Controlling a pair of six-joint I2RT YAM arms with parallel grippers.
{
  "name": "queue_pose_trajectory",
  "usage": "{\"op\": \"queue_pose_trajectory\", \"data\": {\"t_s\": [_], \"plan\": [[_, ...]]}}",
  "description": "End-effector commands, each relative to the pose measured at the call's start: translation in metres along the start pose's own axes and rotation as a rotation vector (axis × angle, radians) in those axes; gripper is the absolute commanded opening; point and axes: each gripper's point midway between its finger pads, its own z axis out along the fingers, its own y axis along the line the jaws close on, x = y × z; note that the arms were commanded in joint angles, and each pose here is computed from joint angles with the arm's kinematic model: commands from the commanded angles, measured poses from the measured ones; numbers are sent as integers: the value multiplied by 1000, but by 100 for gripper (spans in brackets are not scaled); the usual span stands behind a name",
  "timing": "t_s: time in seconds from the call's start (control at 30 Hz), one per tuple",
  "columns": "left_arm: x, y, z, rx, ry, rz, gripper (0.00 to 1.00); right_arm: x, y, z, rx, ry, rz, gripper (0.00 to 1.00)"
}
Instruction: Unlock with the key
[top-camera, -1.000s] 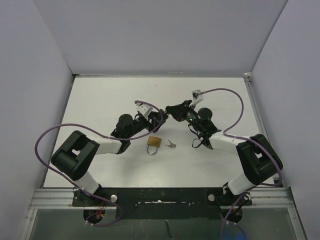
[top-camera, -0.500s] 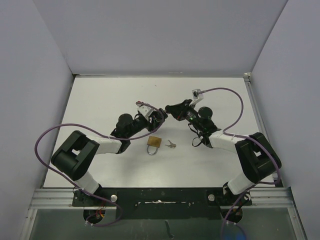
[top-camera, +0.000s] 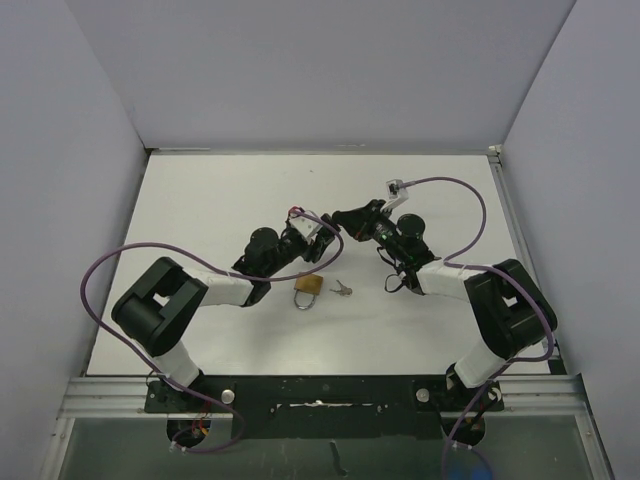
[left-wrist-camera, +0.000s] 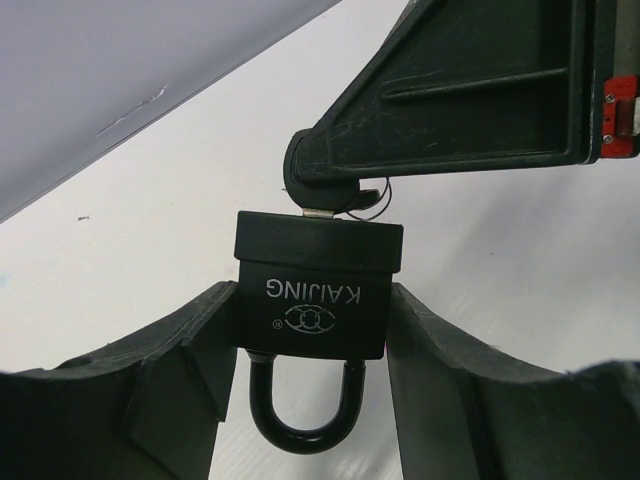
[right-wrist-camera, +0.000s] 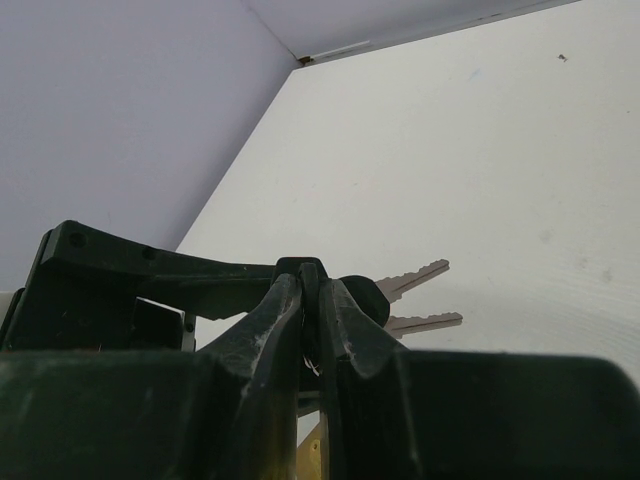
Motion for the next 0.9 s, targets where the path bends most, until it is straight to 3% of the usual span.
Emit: {"op": "queue_pose_trajectory", "data": {"t_s": [0.0, 0.37, 0.87], "plan": [[-246, 34, -28, -161, -785, 121, 0, 123, 15, -46, -72, 480, 144, 0], [-241, 36, -36, -168, -775, 57, 0, 124, 13, -47, -64, 485, 142, 0], [-198, 41, -34, -199, -687, -87, 0, 124, 16, -45, -57, 522, 164, 0]]}}
